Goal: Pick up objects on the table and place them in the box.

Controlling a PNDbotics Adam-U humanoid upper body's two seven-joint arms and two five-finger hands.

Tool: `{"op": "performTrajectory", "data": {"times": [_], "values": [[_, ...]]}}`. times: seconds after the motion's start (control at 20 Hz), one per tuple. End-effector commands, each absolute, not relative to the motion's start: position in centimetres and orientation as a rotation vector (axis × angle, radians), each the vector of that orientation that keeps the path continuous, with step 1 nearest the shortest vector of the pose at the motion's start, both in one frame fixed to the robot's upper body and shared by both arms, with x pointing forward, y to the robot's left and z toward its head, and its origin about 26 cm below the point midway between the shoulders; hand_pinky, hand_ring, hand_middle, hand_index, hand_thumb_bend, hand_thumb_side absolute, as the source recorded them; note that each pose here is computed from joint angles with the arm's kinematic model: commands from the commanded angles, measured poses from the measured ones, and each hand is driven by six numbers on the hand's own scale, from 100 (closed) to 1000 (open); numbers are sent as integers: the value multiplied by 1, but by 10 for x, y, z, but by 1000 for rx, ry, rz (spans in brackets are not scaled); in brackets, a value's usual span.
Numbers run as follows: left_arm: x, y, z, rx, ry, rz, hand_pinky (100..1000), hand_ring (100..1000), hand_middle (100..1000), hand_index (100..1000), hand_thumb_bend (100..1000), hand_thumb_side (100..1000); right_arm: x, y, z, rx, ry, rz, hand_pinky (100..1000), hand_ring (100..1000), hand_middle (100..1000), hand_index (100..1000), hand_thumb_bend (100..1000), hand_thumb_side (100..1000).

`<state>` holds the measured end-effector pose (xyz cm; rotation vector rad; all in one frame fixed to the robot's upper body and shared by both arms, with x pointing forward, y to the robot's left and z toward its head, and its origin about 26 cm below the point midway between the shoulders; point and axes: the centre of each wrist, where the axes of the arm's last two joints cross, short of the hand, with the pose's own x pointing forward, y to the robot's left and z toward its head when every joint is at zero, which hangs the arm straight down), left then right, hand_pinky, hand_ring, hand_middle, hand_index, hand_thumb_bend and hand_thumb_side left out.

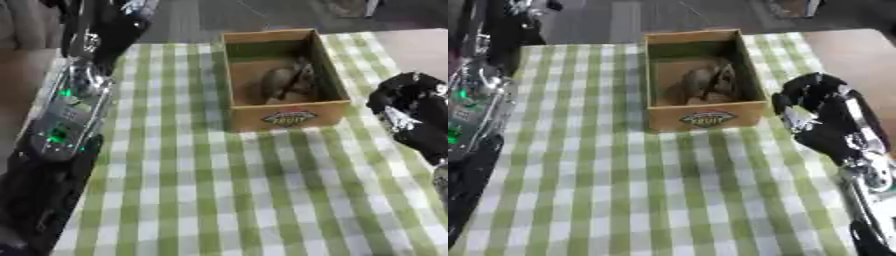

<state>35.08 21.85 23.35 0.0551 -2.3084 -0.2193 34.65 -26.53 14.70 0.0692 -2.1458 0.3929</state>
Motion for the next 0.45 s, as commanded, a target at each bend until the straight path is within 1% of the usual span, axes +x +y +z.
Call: {"op": "performTrajectory", "data": {"times": [0.05, 0.25, 0.45], "values": [[340, 233, 236, 60, -2337, -152, 564, 709, 791, 751, 349, 478, 346, -271, 155, 34, -2167, 401, 585, 531, 511, 597, 288, 177], [339, 243, 202, 58, -2240, -27, 555, 700, 788, 747, 350, 525, 346, -272, 156, 28, -2173, 391, 585, 530, 511, 596, 296, 174], [338, 247, 184, 60, -2187, 32, 542, 686, 783, 746, 348, 544, 346, -272, 156, 29, -2173, 392, 585, 530, 511, 596, 293, 175]]}}
